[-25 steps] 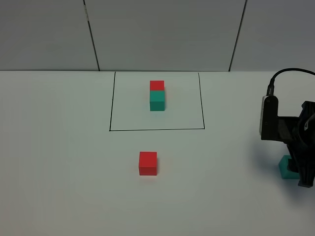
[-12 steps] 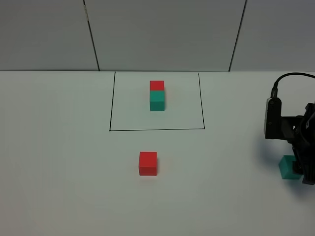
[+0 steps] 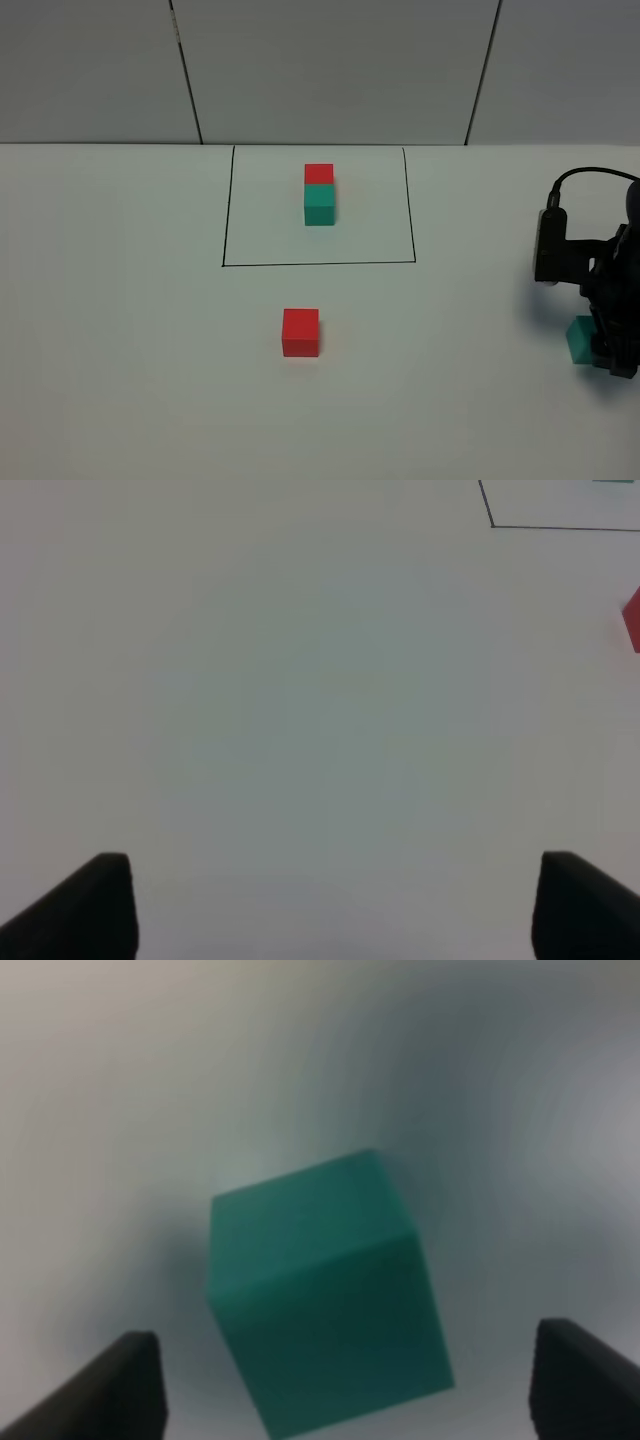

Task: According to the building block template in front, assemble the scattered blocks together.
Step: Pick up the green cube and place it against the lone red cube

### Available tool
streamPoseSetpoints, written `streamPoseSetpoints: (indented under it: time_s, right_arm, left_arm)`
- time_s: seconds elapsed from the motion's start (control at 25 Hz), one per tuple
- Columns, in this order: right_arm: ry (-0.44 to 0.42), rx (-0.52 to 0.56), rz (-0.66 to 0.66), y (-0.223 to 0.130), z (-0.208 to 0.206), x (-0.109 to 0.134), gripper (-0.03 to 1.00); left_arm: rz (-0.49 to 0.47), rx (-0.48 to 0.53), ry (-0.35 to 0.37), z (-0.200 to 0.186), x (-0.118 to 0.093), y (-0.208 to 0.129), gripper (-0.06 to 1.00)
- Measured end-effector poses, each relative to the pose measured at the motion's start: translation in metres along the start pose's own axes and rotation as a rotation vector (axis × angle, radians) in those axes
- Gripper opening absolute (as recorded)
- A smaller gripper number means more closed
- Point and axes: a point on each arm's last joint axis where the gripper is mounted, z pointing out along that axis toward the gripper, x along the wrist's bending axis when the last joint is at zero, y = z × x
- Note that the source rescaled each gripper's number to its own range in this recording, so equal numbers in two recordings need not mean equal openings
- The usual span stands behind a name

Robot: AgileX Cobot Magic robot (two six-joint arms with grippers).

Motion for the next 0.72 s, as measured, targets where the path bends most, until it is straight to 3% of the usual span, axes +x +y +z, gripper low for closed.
streamPoseSetpoints:
  time_s: [0.36, 0.72]
  right_arm:
    - [0.055, 0.019, -0.093, 0.001, 0.016, 0.003, 0.93]
    - [0.03, 0.006, -0.12, 0.002, 0.022, 0.0, 0.85]
  left_arm:
    - [0.0, 0.0, 0.0, 0.0, 0.0, 0.0, 0.79]
    - [0.0, 0.0, 0.0, 0.0, 0.0, 0.0, 0.79]
